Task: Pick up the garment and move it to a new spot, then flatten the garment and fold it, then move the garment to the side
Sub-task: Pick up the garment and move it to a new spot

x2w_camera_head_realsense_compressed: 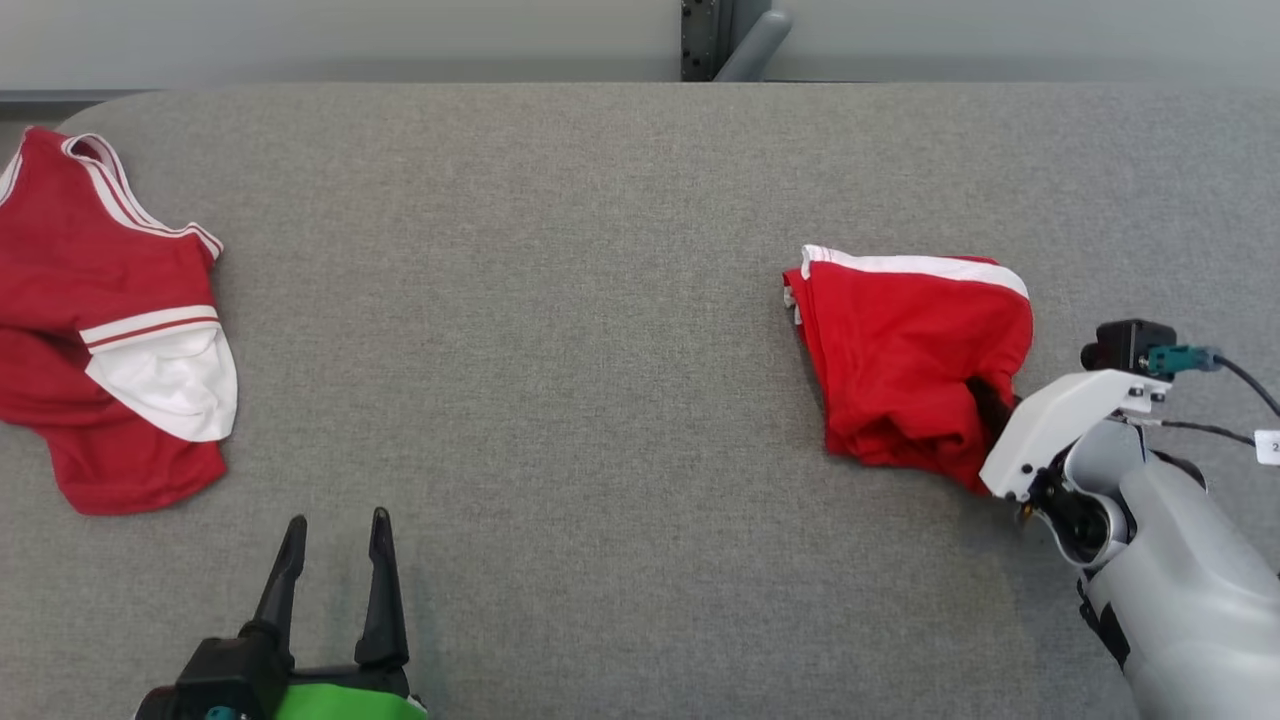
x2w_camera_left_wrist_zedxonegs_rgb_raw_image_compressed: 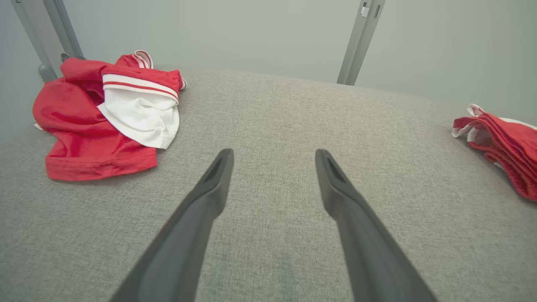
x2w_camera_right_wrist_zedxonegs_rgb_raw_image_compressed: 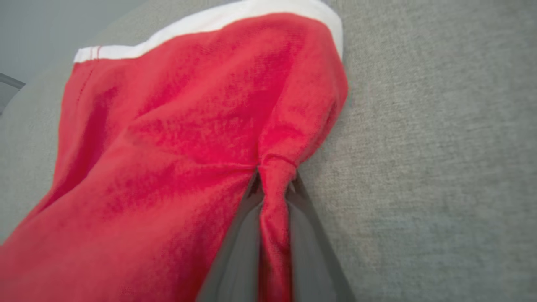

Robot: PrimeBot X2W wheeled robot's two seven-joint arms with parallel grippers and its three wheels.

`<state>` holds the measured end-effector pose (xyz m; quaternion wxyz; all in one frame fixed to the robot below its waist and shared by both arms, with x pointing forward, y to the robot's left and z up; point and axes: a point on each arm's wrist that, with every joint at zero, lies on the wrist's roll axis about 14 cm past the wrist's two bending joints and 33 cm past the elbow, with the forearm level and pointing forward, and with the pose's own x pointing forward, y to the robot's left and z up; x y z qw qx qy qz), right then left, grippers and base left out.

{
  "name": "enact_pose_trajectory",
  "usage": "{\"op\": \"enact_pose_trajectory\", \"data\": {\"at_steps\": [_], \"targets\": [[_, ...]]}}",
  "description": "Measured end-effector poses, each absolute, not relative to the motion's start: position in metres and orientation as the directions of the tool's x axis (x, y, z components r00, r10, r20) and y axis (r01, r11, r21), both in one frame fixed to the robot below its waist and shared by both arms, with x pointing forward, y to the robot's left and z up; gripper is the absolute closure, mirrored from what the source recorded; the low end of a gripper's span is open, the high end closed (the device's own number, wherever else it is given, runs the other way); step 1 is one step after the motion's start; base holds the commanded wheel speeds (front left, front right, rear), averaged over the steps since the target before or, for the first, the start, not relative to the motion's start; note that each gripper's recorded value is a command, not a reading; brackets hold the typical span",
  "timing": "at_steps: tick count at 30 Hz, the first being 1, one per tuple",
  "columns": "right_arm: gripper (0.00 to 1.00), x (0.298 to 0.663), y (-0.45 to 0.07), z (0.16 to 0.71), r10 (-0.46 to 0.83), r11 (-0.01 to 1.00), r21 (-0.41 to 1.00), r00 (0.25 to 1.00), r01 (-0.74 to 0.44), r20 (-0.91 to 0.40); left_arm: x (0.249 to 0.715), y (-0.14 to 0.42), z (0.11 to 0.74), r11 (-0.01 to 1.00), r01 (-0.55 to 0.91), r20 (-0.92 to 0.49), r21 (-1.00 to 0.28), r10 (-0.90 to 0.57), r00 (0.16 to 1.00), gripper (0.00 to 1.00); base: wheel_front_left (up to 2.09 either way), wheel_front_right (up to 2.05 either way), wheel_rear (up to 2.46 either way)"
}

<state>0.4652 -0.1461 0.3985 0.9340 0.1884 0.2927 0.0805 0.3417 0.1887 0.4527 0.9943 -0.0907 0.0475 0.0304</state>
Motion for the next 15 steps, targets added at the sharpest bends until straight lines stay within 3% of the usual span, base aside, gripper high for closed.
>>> {"op": "enact_pose_trajectory", "data": {"at_steps": [6, 10, 15], "targets": [[1.0, 0.489, -0.173, 0.406, 0.236, 0.955, 0.283, 0.808, -0.09, -0.54, 0.369, 0.177, 0.459, 0.986, -0.012, -0.067, -0.167, 0.001, 0.998, 0.0, 0.0, 0.0, 0.0], [1.0, 0.515, -0.252, 0.413, 0.075, 0.994, -0.023, 0.814, -0.107, -0.576, 0.404, 0.162, 0.462, 0.986, 0.062, -0.03, -0.153, -0.067, 0.997, 0.0, 0.0, 0.0, 0.0], [1.0, 0.517, -0.312, 0.399, -0.068, 0.974, -0.208, 0.749, -0.094, -0.659, 0.423, 0.152, 0.443, 0.984, 0.1, -0.061, -0.144, -0.11, 0.992, 0.0, 0.0, 0.0, 0.0]]}}
